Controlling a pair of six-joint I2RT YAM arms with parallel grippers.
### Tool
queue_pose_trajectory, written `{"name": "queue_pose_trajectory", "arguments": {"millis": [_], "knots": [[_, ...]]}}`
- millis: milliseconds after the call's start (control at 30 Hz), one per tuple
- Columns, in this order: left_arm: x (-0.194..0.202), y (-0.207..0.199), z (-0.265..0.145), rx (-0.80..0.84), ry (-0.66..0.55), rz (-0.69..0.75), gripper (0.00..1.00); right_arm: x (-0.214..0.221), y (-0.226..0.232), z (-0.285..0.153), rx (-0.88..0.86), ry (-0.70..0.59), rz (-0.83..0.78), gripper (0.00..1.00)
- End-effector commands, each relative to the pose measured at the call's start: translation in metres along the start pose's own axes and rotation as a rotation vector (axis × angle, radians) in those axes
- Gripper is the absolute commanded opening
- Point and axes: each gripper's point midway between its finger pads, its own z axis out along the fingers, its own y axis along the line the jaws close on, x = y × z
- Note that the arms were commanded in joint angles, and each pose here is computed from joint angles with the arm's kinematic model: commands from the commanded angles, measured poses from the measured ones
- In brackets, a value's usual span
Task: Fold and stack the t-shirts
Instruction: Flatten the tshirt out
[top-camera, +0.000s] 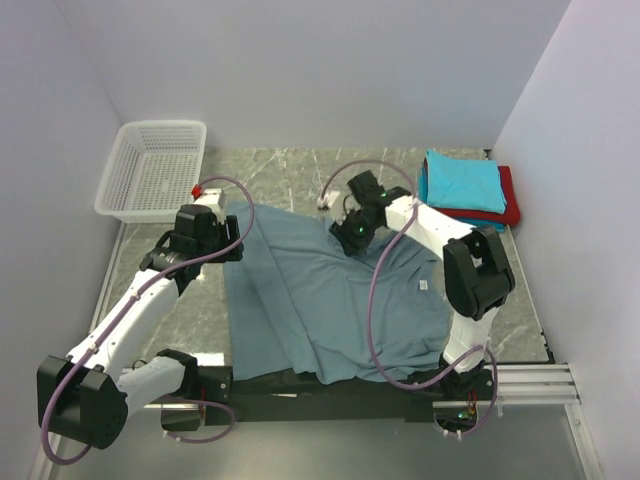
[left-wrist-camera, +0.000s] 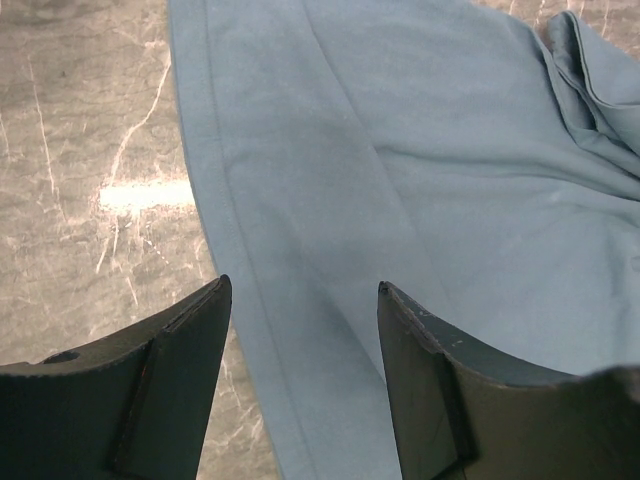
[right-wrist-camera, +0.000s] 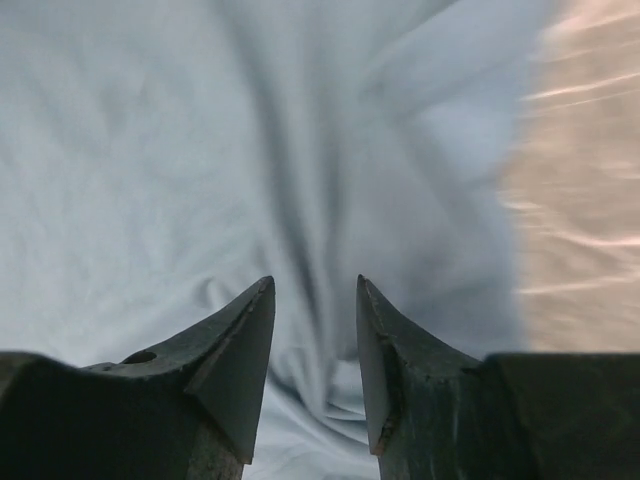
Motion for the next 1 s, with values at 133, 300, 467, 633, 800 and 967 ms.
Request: {"name": "queue_pose_trajectory", "arguments": {"millis": [133,300,467,633,800,967], "knots": [[-0.018,-0.007,-0.008,0.036,-0.076,0.013,0.66,-0.056,-0.04,-0.042,0.005,-0.204,0.241,0.45],[-0.018,-0.008,-0.008,0.04,-0.074,0.015,0.66,-0.038,-0.058,-0.023,-0.031,-0.142,0.353,0.46],[-0.018,-0.007,-0.007,0.04,-0.073,0.014,0.66,-0.018,-0.054,0.003,-0.091,-0.064,0.39,0.47],[-0.018,-0.008,-0.007,0.042,-0.074,0.014,0.66,-0.008,-0.05,0.013,-0.111,-0.029,0.403,0.47],[-0.017,-0.008,-0.006,0.041,-0.068,0.016,0.66,-0.007,-0.043,0.011,-0.133,-0.036,0.401,0.34],[-0.017,-0.008,-0.006,0.042,-0.069,0.017,0.66,-0.021,-0.052,-0.005,-0.084,-0.075,0.373,0.0]]}}
